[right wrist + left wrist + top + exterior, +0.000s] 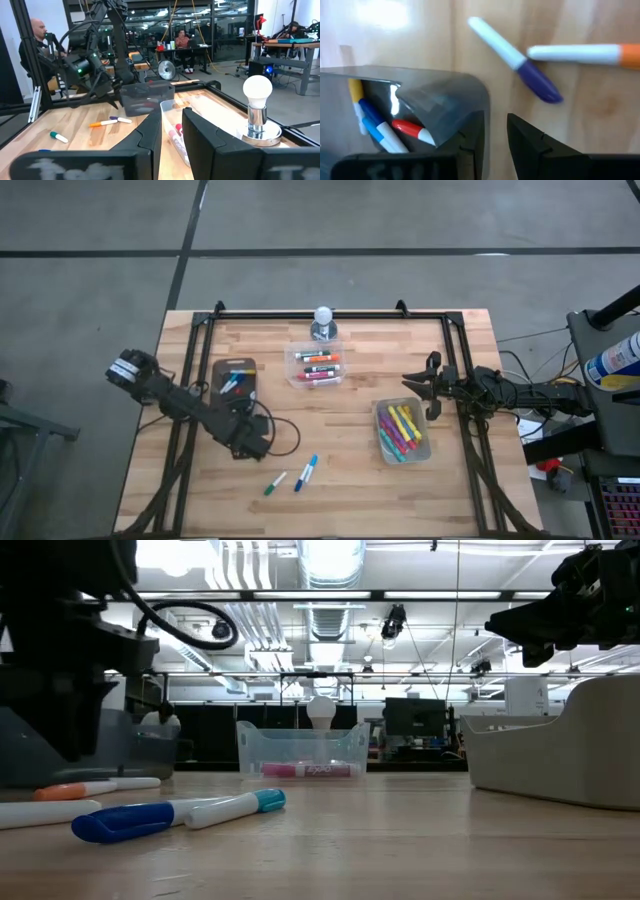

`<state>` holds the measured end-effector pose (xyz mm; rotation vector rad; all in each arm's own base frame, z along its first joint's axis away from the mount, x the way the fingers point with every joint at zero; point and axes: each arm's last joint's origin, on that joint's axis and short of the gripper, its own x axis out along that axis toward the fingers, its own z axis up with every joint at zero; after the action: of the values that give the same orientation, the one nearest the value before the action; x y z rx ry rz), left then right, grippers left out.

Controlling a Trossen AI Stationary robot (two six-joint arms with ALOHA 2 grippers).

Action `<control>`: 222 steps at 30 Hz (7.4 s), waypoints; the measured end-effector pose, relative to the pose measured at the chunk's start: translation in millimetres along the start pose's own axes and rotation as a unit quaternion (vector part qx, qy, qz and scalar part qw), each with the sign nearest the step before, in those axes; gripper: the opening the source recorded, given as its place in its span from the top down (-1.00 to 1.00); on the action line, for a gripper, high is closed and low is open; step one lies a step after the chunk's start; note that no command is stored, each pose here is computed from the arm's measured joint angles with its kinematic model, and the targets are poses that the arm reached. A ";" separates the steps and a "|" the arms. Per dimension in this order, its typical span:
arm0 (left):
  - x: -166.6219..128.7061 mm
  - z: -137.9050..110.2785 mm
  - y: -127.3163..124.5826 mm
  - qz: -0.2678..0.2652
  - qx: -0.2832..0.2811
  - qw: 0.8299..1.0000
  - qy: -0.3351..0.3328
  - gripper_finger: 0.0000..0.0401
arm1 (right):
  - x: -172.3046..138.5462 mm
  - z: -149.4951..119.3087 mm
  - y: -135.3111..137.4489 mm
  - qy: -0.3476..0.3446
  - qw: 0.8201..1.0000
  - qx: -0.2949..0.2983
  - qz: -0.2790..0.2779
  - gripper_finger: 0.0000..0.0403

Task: Pick & Place Markers
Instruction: Put the purple mini marker into the transparent black bin, then put the orange mini marker into the transparent black bin

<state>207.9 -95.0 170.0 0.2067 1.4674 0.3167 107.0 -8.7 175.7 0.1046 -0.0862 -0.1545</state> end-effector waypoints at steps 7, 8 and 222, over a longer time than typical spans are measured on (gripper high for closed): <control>1.4 12.1 -1.2 -0.030 -0.030 0.998 -0.042 0.59 | 0.0 0.0 0.0 0.000 1.000 0.000 0.000 0.66; 1.2 13.1 -2.1 -0.038 -0.037 0.998 -0.046 0.59 | 0.0 0.0 0.0 0.000 1.000 0.000 0.000 0.66; -23.4 -4.7 -40.7 -0.201 -0.077 0.964 -0.159 0.36 | 0.0 0.0 0.0 0.000 1.000 0.000 0.000 0.66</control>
<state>205.0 -141.5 178.2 -0.1613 1.1277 0.0614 107.0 -8.7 175.7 0.1043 -0.0857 -0.1544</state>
